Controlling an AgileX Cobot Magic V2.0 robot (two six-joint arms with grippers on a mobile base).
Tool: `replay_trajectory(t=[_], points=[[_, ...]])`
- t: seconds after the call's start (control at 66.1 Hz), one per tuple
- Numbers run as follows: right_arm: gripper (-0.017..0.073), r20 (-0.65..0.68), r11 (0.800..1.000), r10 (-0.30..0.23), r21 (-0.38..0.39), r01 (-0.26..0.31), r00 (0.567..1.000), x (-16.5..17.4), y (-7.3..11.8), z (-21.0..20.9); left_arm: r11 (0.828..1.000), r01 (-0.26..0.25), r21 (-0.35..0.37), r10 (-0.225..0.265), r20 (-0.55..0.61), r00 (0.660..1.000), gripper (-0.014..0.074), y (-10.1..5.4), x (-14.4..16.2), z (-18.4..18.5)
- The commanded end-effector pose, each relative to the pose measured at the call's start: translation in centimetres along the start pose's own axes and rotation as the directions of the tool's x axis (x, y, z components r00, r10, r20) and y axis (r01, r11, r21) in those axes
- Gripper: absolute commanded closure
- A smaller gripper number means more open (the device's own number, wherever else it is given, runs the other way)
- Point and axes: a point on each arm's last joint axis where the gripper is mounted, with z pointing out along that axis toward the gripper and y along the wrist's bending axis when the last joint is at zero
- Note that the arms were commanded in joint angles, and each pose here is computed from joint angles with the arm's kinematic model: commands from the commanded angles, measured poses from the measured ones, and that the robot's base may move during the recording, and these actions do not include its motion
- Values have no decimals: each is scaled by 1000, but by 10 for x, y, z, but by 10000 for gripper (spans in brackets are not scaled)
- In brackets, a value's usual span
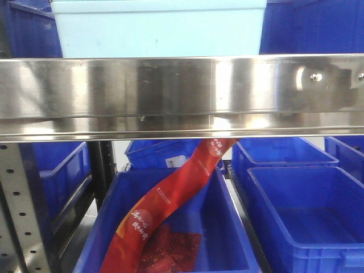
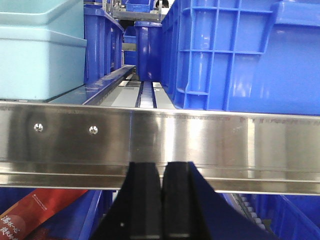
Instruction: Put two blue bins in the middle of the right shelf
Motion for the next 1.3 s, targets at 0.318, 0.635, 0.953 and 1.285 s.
replay_trajectory(t=[0.318, 0.635, 0.953, 1.285], points=[[722, 13, 1000, 0, 3, 0, 1000, -1, 0, 0, 1000, -4, 14, 4, 21, 1000, 704, -1, -2, -1], [722, 13, 1000, 0, 3, 0, 1000, -1, 0, 0, 938, -226, -261, 239, 18, 971, 704, 25, 54, -33], [722, 13, 1000, 0, 3, 0, 1000, -1, 0, 0, 898, -215, -383, 229, -9, 973, 704, 39, 118, -52], [722, 13, 1000, 0, 3, 0, 1000, -1, 0, 0, 911, -194, -364, 199, -24, 980, 704, 47, 155, -49]])
